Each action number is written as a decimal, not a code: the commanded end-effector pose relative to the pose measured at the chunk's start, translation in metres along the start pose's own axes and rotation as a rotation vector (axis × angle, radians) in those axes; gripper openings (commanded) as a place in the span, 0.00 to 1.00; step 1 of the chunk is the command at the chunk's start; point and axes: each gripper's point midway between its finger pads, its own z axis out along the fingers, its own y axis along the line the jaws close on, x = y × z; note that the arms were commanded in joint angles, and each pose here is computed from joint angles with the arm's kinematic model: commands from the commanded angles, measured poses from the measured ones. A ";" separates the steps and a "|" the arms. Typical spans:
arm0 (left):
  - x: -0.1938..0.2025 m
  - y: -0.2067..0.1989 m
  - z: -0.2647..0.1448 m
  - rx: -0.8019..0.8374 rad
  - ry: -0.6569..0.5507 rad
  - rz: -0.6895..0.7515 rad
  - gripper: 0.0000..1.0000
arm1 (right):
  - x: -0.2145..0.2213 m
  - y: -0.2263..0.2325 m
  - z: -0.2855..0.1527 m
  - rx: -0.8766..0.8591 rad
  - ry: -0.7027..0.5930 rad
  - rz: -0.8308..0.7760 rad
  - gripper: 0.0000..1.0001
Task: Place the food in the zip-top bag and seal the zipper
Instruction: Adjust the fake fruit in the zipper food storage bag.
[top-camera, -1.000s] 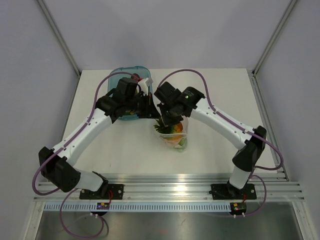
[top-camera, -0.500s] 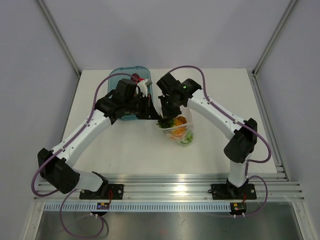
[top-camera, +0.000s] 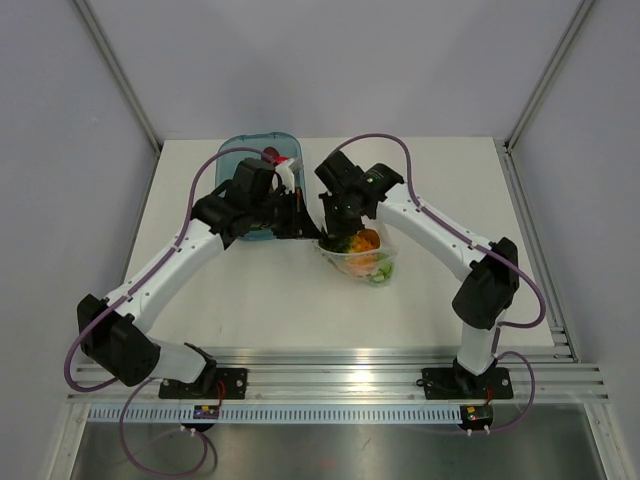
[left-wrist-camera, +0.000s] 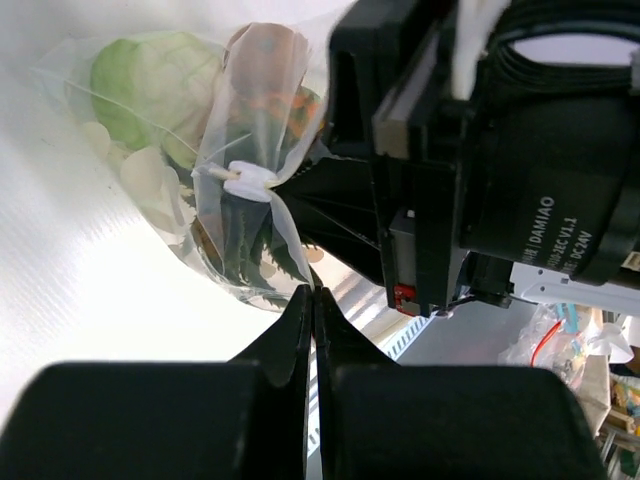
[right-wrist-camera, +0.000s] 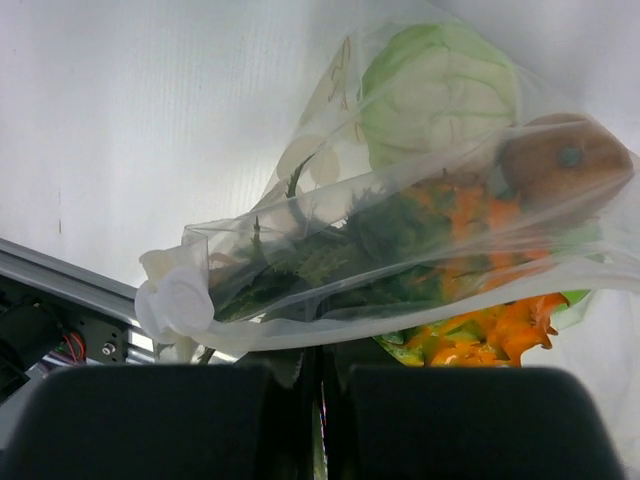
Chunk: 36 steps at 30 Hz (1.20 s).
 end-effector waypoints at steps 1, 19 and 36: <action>-0.027 -0.030 -0.005 0.108 -0.106 0.017 0.00 | 0.019 -0.045 0.009 0.188 0.038 -0.010 0.04; -0.037 -0.025 0.006 0.092 -0.137 -0.044 0.00 | 0.003 -0.023 -0.128 -0.055 -0.343 0.020 0.42; -0.033 -0.020 0.005 0.064 -0.097 0.023 0.00 | 0.000 -0.036 -0.158 -0.165 -0.447 -0.146 0.64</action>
